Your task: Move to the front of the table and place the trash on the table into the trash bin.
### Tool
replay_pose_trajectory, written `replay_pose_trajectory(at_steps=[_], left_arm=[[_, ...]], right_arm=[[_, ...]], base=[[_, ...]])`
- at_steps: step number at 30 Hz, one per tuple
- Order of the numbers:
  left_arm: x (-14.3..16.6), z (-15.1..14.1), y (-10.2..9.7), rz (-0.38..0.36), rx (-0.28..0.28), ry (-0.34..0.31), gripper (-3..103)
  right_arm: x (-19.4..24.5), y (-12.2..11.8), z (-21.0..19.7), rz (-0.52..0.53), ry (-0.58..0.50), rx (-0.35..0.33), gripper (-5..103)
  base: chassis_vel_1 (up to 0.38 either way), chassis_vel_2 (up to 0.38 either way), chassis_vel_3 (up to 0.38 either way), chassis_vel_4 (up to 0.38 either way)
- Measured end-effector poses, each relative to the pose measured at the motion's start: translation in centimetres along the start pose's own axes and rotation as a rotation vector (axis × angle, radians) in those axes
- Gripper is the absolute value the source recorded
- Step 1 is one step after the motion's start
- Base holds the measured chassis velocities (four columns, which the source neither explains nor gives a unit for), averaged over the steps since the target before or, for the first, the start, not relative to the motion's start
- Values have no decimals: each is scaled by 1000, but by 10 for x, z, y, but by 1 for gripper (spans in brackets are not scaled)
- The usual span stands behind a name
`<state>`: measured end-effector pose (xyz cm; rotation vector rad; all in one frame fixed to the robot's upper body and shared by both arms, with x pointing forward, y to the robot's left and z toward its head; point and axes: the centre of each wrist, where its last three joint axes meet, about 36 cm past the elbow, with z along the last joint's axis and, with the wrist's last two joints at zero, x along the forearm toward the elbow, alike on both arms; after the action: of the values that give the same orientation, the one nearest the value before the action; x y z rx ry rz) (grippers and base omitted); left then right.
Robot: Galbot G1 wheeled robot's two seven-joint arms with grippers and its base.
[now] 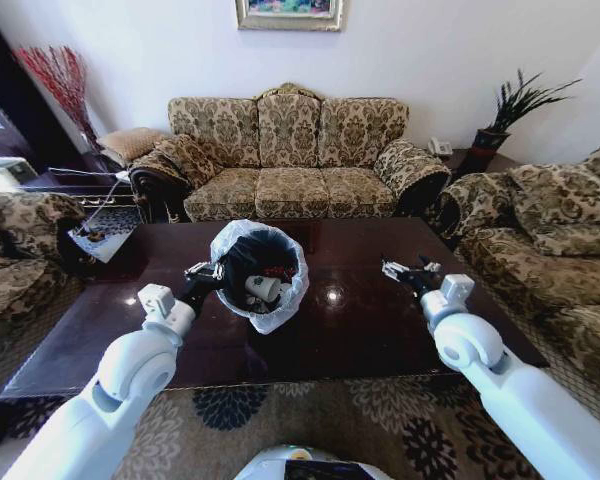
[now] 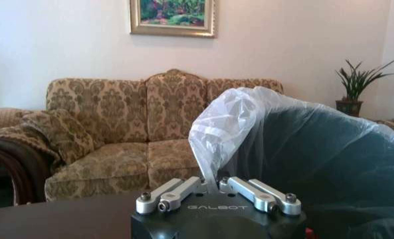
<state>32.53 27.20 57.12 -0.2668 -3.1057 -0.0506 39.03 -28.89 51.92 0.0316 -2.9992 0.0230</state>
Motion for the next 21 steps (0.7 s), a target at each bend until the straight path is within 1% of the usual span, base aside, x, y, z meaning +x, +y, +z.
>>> replay_pose_trajectory(at_steps=[4, 9, 11, 13, 14, 15, 17, 18, 19, 21], left_arm=[[3, 0, 0, -3, -10, -6, 3], [5, -1, -2, 0, -15, -14, 3], [6, 0, -4, 7, -23, -16, 3], [7, 0, -6, 14, -25, -17, 3], [7, 0, -6, 14, -25, -17, 3], [7, 0, -6, 17, -25, -18, 3], [7, 0, -7, 26, -27, -20, 3], [7, 0, -7, 26, -27, -20, 3], [8, 0, -7, 30, -28, -18, 3], [9, 1, -7, 30, -29, -14, 3]], right_arm=[[5, 0, 12, 3, 20, 13, 100], [5, 0, 18, 17, 24, 10, 100], [2, -1, 33, 26, 49, 3, 100], [-5, -4, 54, 52, 69, 12, 100], [-5, -4, 54, 52, 69, 12, 100], [-9, -5, 64, 64, 75, 13, 100], [-19, -8, 86, 84, 90, -26, 100], [-19, -8, 86, 84, 90, -26, 100], [-28, -7, 101, 91, 109, -77, 100], [-38, -6, 119, 89, 127, -105, 100]], base=[[-160, -166, 199, 224], [-190, -225, 277, 284], [-266, -235, 246, 245], [-241, -217, 186, 178], [-200, -217, 157, 143], [-133, -130, 157, 143], [-97, -69, 71, 32], [-61, -69, 71, 14], [0, 0, 0, 0], [26, 19, -11, -13]])
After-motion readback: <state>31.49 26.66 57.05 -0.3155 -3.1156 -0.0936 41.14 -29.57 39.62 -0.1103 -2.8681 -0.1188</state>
